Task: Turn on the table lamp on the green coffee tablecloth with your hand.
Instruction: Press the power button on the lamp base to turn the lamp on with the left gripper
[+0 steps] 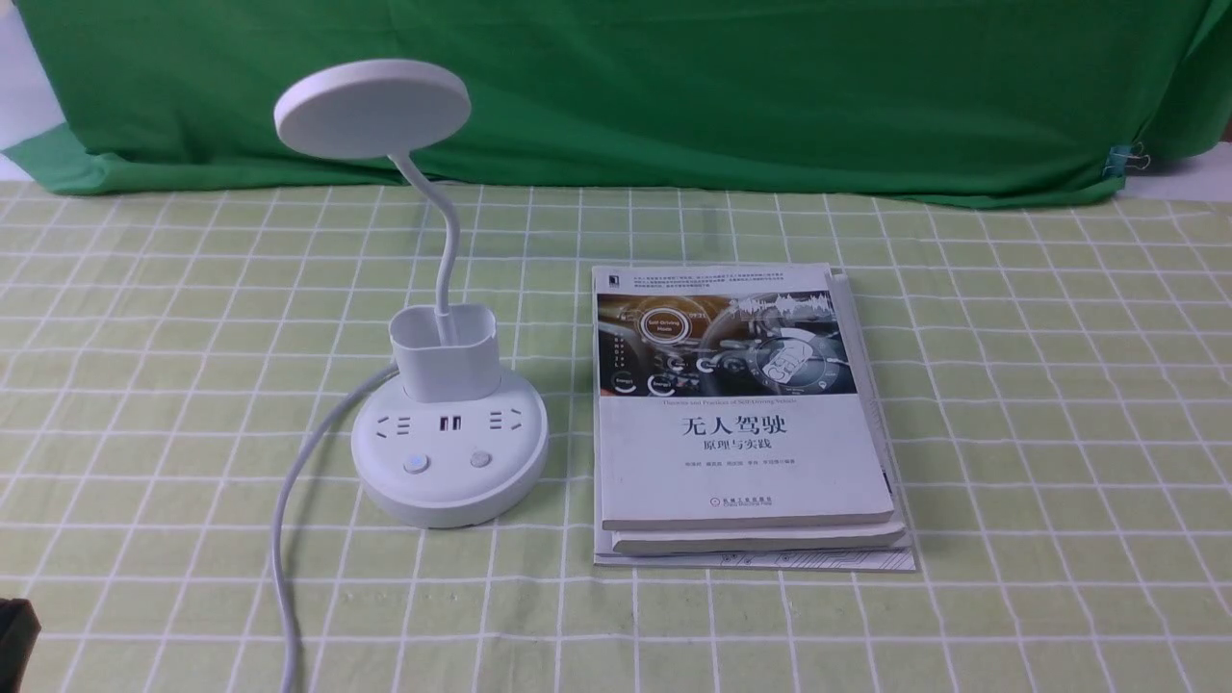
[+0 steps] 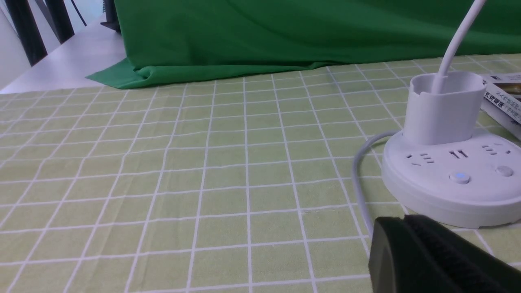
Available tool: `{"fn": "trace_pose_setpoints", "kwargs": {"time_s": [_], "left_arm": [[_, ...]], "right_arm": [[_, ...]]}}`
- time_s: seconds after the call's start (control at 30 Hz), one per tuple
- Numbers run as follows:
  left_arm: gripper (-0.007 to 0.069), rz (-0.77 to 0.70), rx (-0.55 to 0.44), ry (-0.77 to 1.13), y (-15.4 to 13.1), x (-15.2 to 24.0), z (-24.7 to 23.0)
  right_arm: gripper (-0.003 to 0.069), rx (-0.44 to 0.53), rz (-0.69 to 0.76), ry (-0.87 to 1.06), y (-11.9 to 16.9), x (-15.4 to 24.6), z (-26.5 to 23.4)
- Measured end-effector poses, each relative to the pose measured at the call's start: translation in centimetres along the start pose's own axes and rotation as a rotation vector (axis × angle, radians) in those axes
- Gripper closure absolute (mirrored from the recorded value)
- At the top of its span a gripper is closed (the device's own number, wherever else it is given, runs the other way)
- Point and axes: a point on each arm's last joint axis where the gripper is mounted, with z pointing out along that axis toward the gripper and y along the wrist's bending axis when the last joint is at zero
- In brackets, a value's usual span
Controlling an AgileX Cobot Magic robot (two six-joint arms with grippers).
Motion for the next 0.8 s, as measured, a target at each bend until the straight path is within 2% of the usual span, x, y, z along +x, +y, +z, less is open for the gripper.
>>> {"fn": "trace_pose_setpoints", "kwargs": {"time_s": [0.13,0.17,0.27,0.3,0.33,0.47,0.53,0.6,0.7,0.8], "left_arm": [[0.0624,-0.056,-0.007,-0.047,0.1,-0.4,0.0],[0.0624,-0.218,0.0,-0.1,0.1,-0.9,0.0],[0.0624,-0.561,0.011,-0.2,0.4,-1.7,-0.2],[0.0624,-0.578,0.011,-0.205,0.4,-1.8,-0.2],[0.0624,-0.67,0.005,-0.244,0.7,-2.1,-0.3],[0.0624,-0.774,-0.006,-0.296,1.0,-2.4,-0.4],[0.0624,-0.782,0.026,-0.271,0.8,-2.9,-0.5],[0.0624,-0.726,0.071,-0.271,0.6,-5.1,-1.3],[0.0624,-0.579,0.105,-0.224,0.5,-9.3,-2.2],[0.0624,-0.427,0.122,-0.088,0.5,-12.8,-1.6]], "right_arm": [[0.0417,0.0,0.0,0.0,0.0,0.0,0.0],[0.0417,0.0,0.0,0.0,0.0,0.0,0.0],[0.0417,0.0,0.0,0.0,0.0,0.0,0.0],[0.0417,0.0,0.0,0.0,0.0,0.0,0.0],[0.0417,0.0,0.0,0.0,0.0,0.0,0.0],[0.0417,0.0,0.0,0.0,0.0,0.0,0.0],[0.0417,0.0,0.0,0.0,0.0,0.0,0.0],[0.0417,0.0,0.0,0.0,0.0,0.0,0.0],[0.0417,0.0,0.0,0.0,0.0,0.0,0.0],[0.0417,0.0,0.0,0.0,0.0,0.0,0.0]]}}
